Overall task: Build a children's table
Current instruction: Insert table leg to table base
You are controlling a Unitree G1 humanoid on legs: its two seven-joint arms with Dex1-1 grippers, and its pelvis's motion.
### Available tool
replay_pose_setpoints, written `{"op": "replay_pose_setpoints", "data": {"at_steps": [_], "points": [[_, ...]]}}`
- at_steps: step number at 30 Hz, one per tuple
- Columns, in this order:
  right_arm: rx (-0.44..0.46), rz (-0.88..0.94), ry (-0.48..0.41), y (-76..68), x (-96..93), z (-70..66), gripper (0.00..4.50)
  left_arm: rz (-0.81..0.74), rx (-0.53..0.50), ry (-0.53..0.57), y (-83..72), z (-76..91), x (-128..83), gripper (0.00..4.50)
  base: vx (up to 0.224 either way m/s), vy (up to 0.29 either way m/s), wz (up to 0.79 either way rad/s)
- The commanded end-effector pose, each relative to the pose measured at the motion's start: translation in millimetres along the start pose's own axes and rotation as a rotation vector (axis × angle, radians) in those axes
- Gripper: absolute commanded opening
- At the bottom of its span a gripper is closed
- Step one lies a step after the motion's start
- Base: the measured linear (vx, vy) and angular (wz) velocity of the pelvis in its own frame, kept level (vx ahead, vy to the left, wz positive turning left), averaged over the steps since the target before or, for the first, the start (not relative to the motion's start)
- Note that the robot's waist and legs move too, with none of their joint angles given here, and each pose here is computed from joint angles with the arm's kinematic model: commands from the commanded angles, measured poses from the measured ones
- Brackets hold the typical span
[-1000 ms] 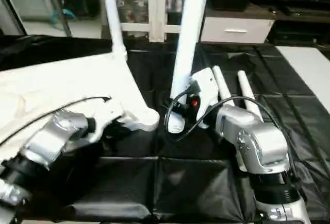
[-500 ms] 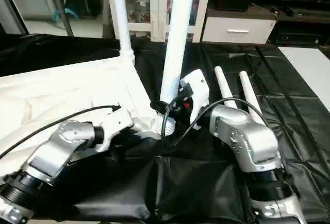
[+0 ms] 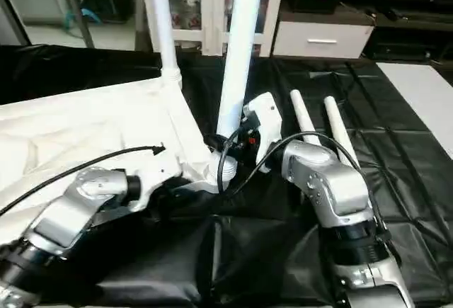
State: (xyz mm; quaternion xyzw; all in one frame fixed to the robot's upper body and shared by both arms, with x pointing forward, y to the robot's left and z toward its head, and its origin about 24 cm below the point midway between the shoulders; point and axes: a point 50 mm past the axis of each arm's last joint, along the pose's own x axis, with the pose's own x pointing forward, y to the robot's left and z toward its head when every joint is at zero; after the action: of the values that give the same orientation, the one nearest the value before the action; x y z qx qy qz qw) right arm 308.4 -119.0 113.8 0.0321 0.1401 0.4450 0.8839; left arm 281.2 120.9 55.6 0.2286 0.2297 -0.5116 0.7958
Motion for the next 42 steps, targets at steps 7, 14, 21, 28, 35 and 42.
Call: {"op": "replay_pose_setpoints", "data": {"at_steps": [7,14,21,28,35,42], "points": [[-0.028,0.007,-0.029,0.0,9.7,3.7,1.84,-0.022,-0.026,0.021,-2.4,-4.9,-4.9,0.76,0.0,0.0,0.0],[-0.029,0.014,-0.027,-0.6,13.2,2.7,1.84,-0.027,-0.054,-0.009,-3.9,-2.8,-0.8,0.27,0.0,0.0,0.0],[-0.031,0.032,0.028,-0.5,14.5,-4.2,1.84,-0.051,-0.054,-0.035,-8.2,-0.3,0.8,0.0,0.0,0.0,0.0],[-0.021,0.026,0.066,-2.2,13.6,-8.4,1.84,-0.052,-0.043,-0.032,-8.7,0.4,1.6,0.0,0.0,0.0,0.0],[-0.005,0.016,0.086,-7.6,18.3,-11.1,1.84,-0.058,-0.037,-0.031,-9.0,-0.2,0.3,0.0,0.0,0.0,0.0],[0.035,0.021,0.105,-11.3,25.2,-16.2,1.84,-0.064,-0.038,-0.027,-10.5,-1.2,0.5,0.0,0.0,0.0,0.0]]}}
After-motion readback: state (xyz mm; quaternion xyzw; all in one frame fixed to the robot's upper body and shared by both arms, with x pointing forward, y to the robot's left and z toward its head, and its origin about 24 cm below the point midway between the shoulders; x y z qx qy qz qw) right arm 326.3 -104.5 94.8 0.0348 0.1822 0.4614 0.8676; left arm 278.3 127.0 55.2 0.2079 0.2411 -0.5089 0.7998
